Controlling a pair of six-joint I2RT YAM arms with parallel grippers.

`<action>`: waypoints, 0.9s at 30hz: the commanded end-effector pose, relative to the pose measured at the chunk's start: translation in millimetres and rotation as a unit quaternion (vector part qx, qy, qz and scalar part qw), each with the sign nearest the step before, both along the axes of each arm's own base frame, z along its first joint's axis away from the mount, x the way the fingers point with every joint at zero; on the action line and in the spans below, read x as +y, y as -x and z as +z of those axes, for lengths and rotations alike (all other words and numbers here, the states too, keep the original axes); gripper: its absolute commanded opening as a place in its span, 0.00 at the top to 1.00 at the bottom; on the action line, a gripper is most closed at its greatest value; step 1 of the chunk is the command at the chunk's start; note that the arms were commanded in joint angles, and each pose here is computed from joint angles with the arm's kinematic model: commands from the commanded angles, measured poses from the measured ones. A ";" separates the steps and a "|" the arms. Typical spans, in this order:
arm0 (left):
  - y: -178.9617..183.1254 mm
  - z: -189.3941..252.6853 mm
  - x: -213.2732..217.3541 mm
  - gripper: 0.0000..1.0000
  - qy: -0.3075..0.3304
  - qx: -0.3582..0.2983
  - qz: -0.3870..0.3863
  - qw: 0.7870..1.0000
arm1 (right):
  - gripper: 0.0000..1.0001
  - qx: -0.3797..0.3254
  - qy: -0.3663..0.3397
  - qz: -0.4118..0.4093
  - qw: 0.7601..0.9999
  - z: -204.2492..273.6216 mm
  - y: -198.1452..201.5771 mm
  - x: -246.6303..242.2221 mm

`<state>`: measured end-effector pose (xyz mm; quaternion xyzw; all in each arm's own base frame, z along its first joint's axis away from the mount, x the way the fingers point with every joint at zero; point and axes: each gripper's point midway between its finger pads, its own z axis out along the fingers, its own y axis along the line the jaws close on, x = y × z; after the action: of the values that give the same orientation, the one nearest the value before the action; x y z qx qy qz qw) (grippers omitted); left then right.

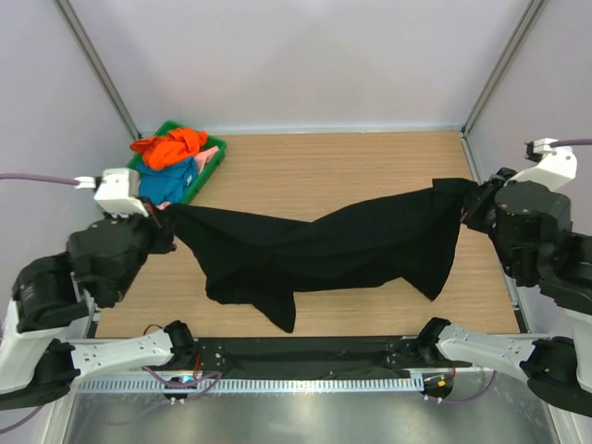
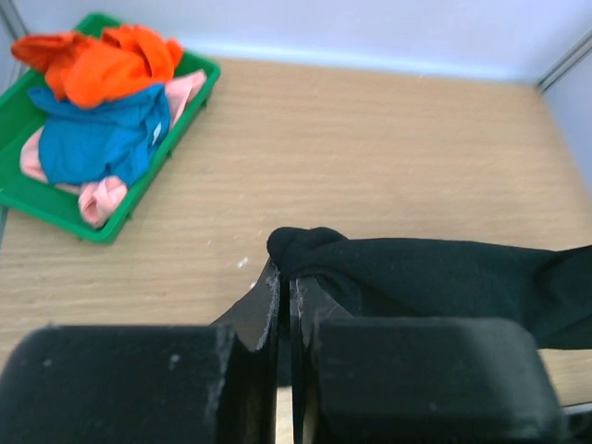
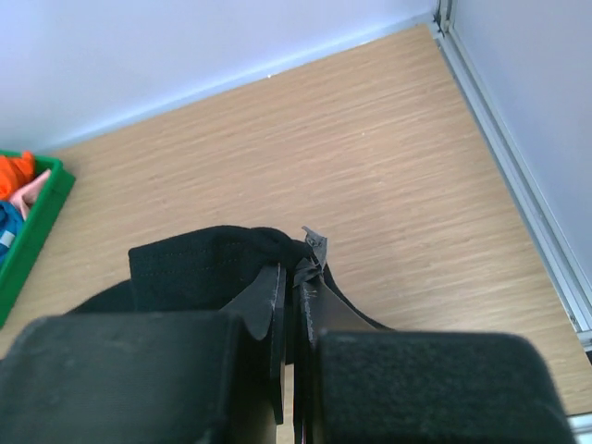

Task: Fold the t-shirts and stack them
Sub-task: Flatten the tshirt out

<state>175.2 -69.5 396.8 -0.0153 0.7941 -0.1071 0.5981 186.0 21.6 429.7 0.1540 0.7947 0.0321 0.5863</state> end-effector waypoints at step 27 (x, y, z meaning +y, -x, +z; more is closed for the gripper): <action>-5.3 147.5 7.8 1.00 0.047 -0.188 -0.029 0.981 | 0.99 -0.137 -0.036 0.003 0.990 75.2 14.8 -29.1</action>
<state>158.4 -35.8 548.6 -0.0195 0.6531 -0.2131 0.7264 140.4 -16.5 520.6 0.1525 0.6873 0.1607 0.6918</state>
